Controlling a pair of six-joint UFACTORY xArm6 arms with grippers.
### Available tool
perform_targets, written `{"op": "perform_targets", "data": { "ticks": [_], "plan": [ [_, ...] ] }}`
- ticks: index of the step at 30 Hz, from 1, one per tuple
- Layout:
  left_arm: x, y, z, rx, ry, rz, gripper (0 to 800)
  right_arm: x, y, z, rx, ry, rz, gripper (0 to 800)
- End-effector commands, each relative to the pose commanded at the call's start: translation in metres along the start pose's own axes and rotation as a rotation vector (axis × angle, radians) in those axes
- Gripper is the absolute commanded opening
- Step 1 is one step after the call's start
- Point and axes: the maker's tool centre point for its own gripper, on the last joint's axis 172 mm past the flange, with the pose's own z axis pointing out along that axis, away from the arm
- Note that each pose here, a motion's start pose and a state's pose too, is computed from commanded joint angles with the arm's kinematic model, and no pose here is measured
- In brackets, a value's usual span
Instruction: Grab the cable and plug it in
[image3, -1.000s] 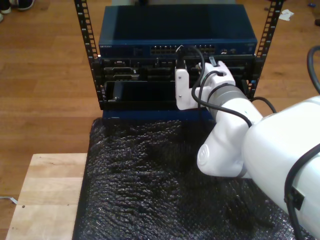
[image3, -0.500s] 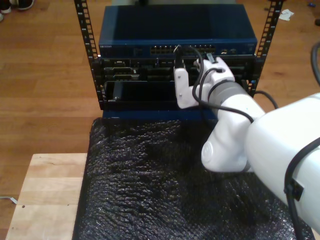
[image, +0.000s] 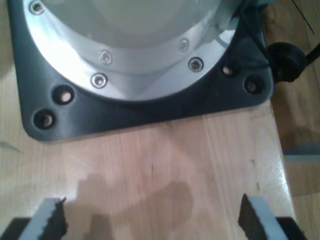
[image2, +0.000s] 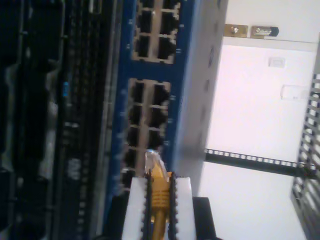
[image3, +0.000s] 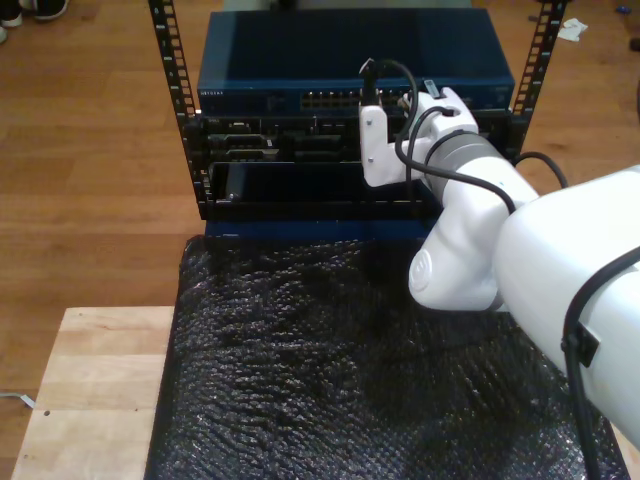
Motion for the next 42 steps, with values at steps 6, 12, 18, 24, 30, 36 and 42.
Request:
{"op": "perform_targets", "data": {
  "ticks": [6,12,18,24,30,36,42],
  "plan": [
    [0.0,0.0,0.0,0.0,0.0,0.0,800,0.002,0.015,-0.005,-0.02,0.006,0.001,0],
    [0.0,0.0,0.0,0.0,0.0,0.0,800,0.005,0.013,-0.006,-0.019,0.014,-0.008,0],
    [0.0,0.0,0.0,0.0,0.0,0.0,800,0.006,0.016,-0.008,-0.031,0.013,-0.008,0],
    [0.0,0.0,0.0,0.0,0.0,0.0,800,0.001,0.019,-0.012,-0.07,-0.006,-0.007,0],
    [0.0,0.0,0.0,0.0,0.0,0.0,800,0.001,0.007,-0.009,-0.052,-0.007,-0.011,0],
    [0.0,0.0,0.0,0.0,0.0,0.0,800,-0.001,-0.004,-0.003,-0.032,-0.011,-0.015,0],
    [0.0,0.0,0.0,0.0,0.0,0.0,800,-0.011,-0.005,-0.001,-0.034,-0.028,-0.007,0]
  ]
}}
